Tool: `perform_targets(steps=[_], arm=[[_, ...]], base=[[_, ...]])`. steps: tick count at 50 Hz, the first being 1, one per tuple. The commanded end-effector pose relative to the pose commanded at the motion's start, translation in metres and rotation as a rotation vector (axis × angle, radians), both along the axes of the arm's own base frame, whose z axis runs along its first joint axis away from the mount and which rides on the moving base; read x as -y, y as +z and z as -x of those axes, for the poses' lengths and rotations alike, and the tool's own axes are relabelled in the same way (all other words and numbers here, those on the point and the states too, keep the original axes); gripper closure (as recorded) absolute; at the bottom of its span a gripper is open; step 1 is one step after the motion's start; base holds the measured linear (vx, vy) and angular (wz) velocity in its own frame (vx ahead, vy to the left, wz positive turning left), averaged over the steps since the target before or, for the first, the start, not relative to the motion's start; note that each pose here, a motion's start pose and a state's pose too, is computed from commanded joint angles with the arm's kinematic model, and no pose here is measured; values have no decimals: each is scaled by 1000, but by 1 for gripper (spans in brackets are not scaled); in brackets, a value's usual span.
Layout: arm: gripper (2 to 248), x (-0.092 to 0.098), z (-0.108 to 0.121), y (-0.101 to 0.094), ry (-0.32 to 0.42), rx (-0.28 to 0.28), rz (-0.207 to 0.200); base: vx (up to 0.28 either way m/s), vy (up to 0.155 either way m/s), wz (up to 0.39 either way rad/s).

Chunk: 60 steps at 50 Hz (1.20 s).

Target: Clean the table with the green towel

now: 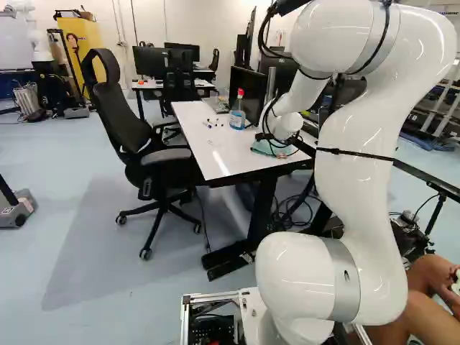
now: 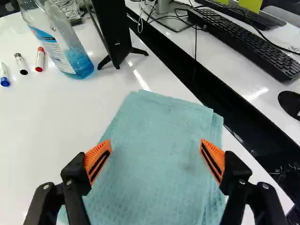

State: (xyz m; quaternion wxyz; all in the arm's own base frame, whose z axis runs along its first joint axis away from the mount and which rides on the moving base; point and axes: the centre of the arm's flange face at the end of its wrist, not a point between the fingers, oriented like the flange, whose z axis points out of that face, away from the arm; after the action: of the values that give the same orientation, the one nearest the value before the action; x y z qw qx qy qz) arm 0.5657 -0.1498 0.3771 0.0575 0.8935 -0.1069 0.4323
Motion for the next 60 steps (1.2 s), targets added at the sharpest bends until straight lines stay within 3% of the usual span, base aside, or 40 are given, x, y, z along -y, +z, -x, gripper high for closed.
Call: perform_targets(steps=[17, 18, 22, 23, 28, 29, 33, 34, 38, 39, 43, 44, 49, 50, 60], arm=[[3, 0, 0, 0, 0, 0, 0], [18, 0, 0, 0, 0, 0, 0], [18, 0, 0, 0, 0, 0, 0], [56, 0, 0, 0, 0, 0, 0], [56, 0, 0, 0, 0, 0, 0], [94, 0, 0, 0, 0, 0, 0], [94, 0, 0, 0, 0, 0, 0], [132, 0, 0, 0, 0, 0, 0], [132, 0, 0, 0, 0, 0, 0], [170, 0, 0, 0, 0, 0, 0], [170, 0, 0, 0, 0, 0, 0], [206, 0, 0, 0, 0, 0, 0], [206, 0, 0, 0, 0, 0, 0], [227, 0, 0, 0, 0, 0, 0], [227, 0, 0, 0, 0, 0, 0]], base=[[0, 0, 0], [0, 0, 0], [0, 0, 0], [0, 0, 0], [0, 0, 0], [0, 0, 0], [0, 0, 0], [0, 0, 0], [0, 0, 0], [0, 0, 0], [0, 0, 0], [0, 0, 0], [0, 0, 0], [0, 0, 0], [0, 0, 0]])
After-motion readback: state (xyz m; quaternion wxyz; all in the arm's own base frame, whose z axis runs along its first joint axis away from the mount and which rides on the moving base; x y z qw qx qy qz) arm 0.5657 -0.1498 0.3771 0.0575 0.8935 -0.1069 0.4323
